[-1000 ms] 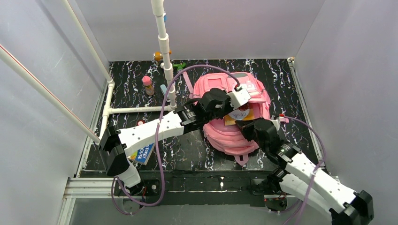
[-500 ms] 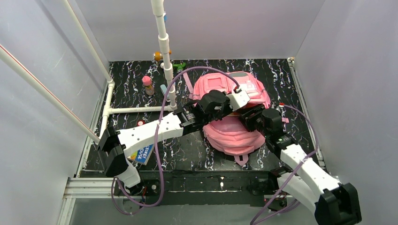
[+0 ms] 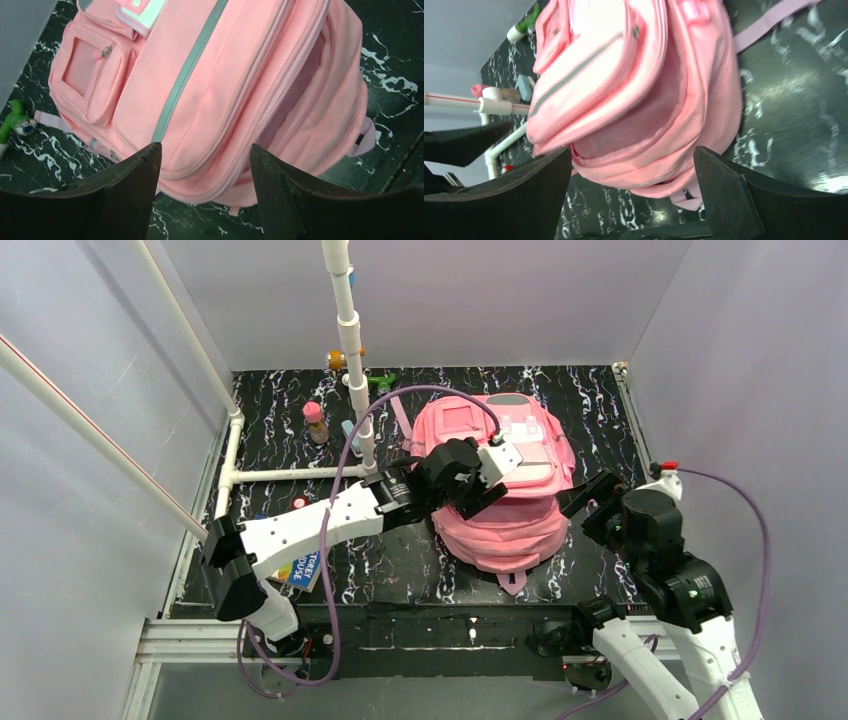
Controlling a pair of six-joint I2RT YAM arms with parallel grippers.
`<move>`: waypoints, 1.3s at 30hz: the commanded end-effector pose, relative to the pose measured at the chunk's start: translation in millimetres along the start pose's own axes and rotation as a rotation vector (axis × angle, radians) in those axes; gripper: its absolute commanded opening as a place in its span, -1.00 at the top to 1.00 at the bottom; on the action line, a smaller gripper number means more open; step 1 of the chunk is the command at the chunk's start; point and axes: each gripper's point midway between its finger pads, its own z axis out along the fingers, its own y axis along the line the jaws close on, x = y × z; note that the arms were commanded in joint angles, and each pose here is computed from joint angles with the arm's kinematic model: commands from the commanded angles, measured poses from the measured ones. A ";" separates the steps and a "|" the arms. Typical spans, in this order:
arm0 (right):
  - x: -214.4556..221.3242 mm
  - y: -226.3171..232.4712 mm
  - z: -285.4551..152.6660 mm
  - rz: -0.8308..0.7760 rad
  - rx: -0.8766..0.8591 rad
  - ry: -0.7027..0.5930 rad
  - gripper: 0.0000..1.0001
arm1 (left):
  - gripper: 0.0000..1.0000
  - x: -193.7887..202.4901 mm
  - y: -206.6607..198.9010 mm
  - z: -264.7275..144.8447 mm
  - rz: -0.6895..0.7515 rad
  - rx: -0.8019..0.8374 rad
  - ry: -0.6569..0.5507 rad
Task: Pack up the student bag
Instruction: Place the book in the student bag, then pick up the book from the center of the board.
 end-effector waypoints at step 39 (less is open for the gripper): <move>448.0 280.8 50.9 -1.342 -1.167 0.073 -0.97 | -0.89 25.2 172.2 -341.0 -0.238 -0.717 -0.180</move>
